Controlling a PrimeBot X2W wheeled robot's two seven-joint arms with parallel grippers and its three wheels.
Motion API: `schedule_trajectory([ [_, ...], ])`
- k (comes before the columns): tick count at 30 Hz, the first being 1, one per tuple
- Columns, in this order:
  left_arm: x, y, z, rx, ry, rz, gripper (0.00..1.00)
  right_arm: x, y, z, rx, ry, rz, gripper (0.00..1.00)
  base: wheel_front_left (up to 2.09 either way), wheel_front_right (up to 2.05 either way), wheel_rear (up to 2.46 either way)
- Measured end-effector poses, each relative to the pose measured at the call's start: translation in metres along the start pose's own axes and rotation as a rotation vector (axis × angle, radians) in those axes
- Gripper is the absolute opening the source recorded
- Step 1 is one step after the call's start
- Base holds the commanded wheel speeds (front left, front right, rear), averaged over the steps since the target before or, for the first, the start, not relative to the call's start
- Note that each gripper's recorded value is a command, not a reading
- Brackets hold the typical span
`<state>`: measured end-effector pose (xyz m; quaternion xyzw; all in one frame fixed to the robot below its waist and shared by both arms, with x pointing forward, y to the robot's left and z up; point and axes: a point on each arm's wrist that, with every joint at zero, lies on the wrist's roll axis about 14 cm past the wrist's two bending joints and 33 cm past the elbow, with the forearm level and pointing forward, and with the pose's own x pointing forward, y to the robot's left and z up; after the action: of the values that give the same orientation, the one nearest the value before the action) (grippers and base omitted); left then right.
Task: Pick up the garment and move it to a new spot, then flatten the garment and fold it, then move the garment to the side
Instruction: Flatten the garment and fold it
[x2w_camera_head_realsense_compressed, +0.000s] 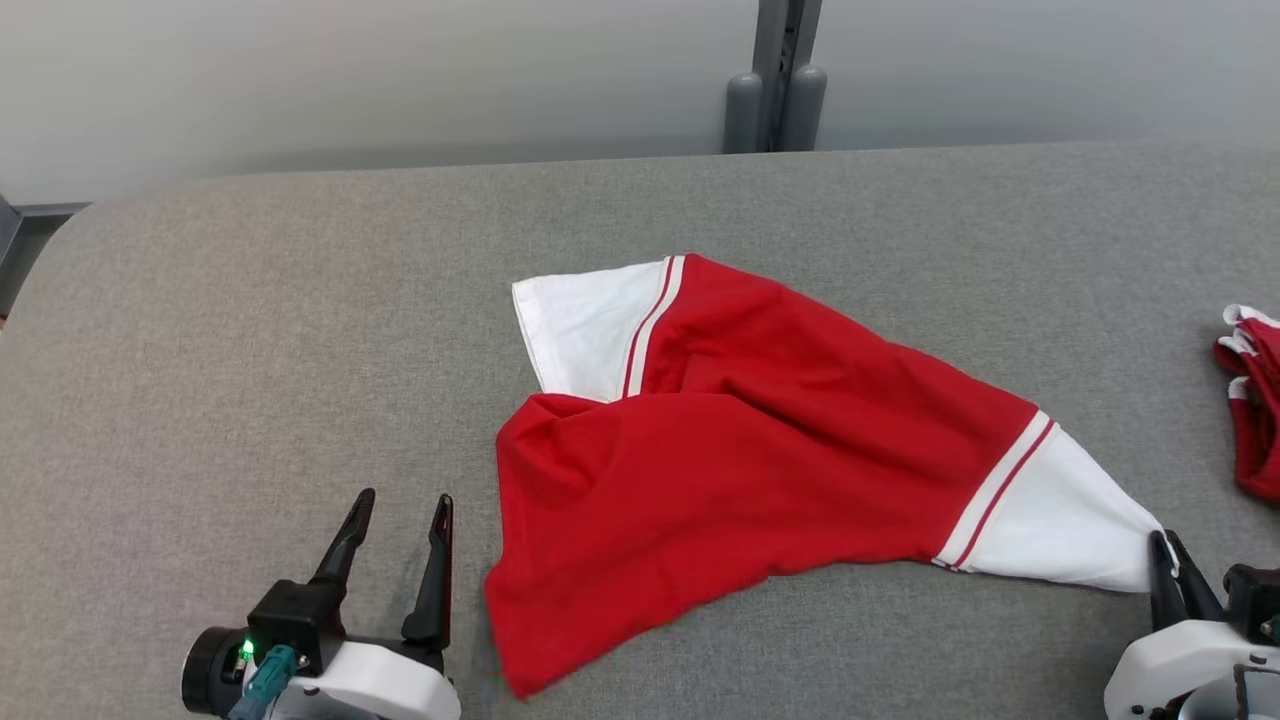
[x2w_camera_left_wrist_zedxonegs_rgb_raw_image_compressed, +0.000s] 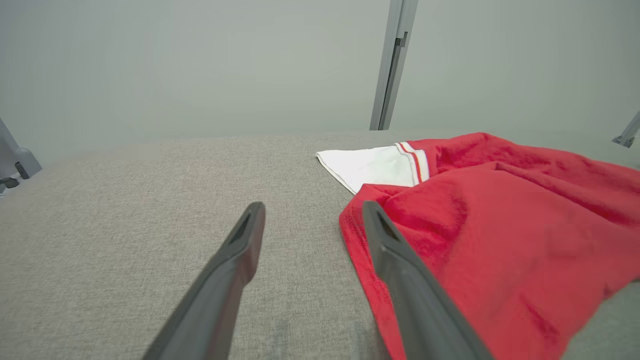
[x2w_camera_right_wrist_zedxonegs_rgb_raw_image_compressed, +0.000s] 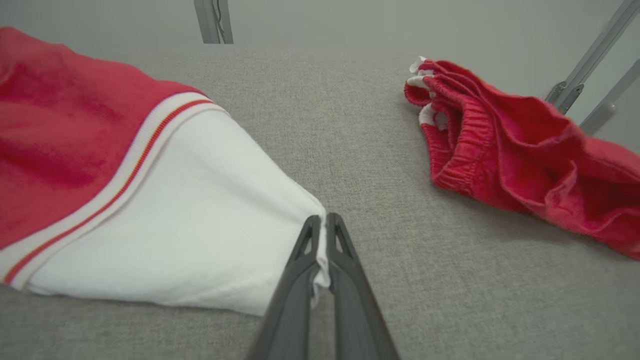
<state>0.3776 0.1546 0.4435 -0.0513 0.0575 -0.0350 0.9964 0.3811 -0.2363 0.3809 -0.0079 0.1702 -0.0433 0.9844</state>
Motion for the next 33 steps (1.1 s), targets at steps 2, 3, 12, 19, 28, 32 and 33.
schedule_trajectory([
  [2, -0.002, -0.006, -0.001, -0.005, 0.004, -0.017, 1.0, -0.005, -0.005, 0.003, 0.009, -0.014, -0.016, 1.0, 0.0, 0.0, 0.0],
  [3, -0.003, -0.008, -0.003, -0.005, 0.008, -0.024, 1.0, -0.006, -0.005, 0.007, 0.012, -0.026, -0.018, 1.0, 0.0, 0.0, 0.0],
  [12, -0.016, -0.013, -0.01, -0.019, 0.032, -0.032, 1.0, -0.008, 0.016, 0.061, 0.032, -0.202, 0.036, 1.0, 0.0, 0.0, 0.0],
  [19, -0.025, -0.007, -0.008, -0.022, 0.021, -0.001, 1.0, -0.021, 0.047, 0.09, 0.064, -0.302, 0.133, 1.0, 0.0, 0.0, 0.0],
  [28, -0.031, -0.028, -0.036, -0.113, 0.113, -0.076, 1.0, -0.024, 0.06, 0.081, 0.07, -0.277, 0.171, 1.0, 0.0, 0.0, 0.0],
  [32, -0.023, -0.043, -0.052, -0.161, 0.173, -0.117, 1.0, -0.019, 0.053, 0.075, 0.061, -0.257, 0.149, 1.0, 0.0, 0.0, 0.0],
  [33, -0.017, -0.044, -0.05, -0.166, 0.169, -0.12, 1.0, -0.018, 0.051, 0.074, 0.059, -0.255, 0.144, 1.0, 0.0, 0.0, 0.0],
])
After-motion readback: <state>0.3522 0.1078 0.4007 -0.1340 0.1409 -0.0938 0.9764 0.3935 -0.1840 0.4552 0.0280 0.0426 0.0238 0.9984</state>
